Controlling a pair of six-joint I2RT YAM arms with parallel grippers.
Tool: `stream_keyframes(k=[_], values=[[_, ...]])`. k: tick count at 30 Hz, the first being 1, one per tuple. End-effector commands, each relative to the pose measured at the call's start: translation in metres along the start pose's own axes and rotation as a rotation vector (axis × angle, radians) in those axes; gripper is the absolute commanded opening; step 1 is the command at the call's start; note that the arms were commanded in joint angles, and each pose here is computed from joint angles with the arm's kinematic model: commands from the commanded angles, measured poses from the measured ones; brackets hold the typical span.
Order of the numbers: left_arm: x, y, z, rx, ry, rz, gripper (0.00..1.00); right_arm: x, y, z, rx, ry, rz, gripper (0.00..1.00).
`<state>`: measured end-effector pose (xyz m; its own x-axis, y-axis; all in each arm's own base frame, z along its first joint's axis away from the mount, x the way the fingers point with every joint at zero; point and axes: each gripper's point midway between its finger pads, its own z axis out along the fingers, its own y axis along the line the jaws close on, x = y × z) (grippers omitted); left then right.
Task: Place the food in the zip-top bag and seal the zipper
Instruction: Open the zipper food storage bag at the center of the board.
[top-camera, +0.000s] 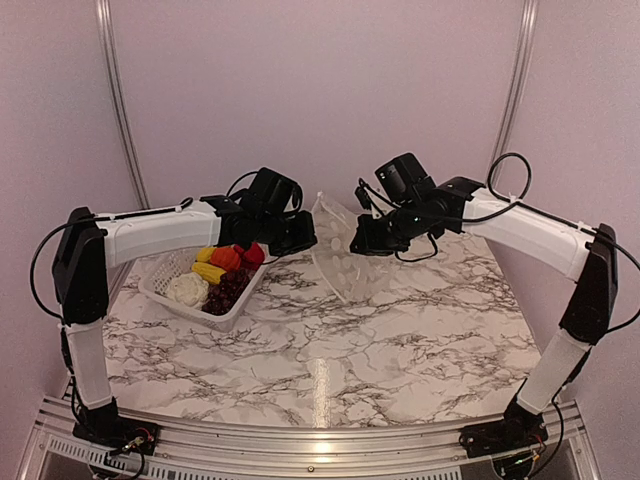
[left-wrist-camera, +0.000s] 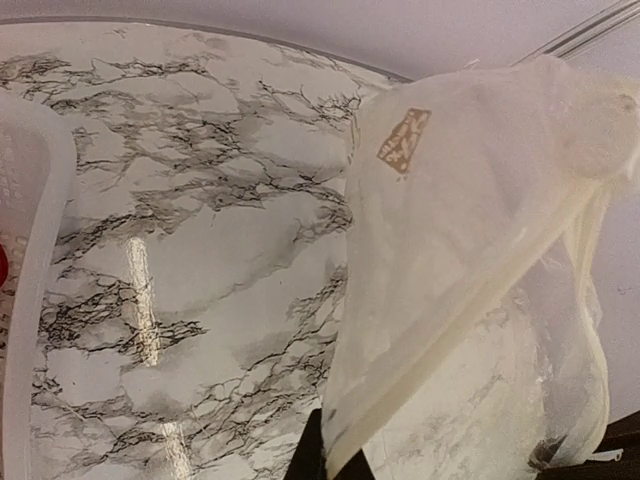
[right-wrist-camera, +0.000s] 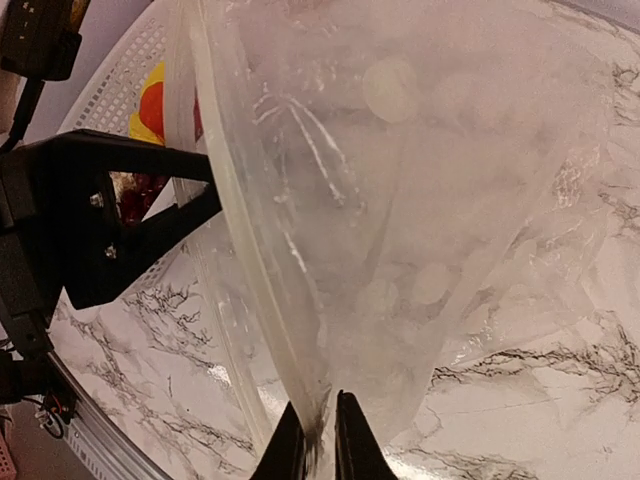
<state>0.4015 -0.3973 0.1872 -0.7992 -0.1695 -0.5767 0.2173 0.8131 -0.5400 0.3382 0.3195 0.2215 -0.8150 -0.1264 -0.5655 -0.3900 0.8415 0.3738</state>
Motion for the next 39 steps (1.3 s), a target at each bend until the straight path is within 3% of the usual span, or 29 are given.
stream_keyframes(k=[1,5,11,17,23,28,33,39], values=[[-0.007,-0.032,-0.008,0.101,-0.021,-0.019,0.00,-0.015,-0.001,-0.008,0.031,-0.044,0.002,0.17],[-0.009,-0.038,-0.010,0.119,-0.022,-0.050,0.00,-0.027,-0.003,-0.005,0.064,-0.070,0.006,0.25],[-0.012,-0.043,-0.010,0.130,-0.019,-0.067,0.00,-0.041,-0.011,-0.008,0.138,-0.109,-0.029,0.26],[-0.013,-0.043,-0.008,0.122,-0.017,-0.073,0.00,-0.043,0.024,-0.004,0.102,-0.085,-0.175,0.35],[-0.014,-0.045,-0.009,0.127,-0.015,-0.077,0.00,-0.039,0.016,0.014,0.166,-0.051,-0.199,0.35],[-0.014,-0.045,-0.011,0.127,-0.015,-0.074,0.00,-0.044,-0.002,0.011,0.278,-0.074,-0.178,0.24],[-0.013,-0.045,-0.012,0.127,-0.010,-0.071,0.00,-0.042,-0.019,0.012,0.345,-0.066,-0.160,0.24],[-0.005,-0.039,-0.009,0.116,0.014,-0.072,0.00,-0.060,-0.029,-0.010,0.385,-0.138,-0.137,0.03]])
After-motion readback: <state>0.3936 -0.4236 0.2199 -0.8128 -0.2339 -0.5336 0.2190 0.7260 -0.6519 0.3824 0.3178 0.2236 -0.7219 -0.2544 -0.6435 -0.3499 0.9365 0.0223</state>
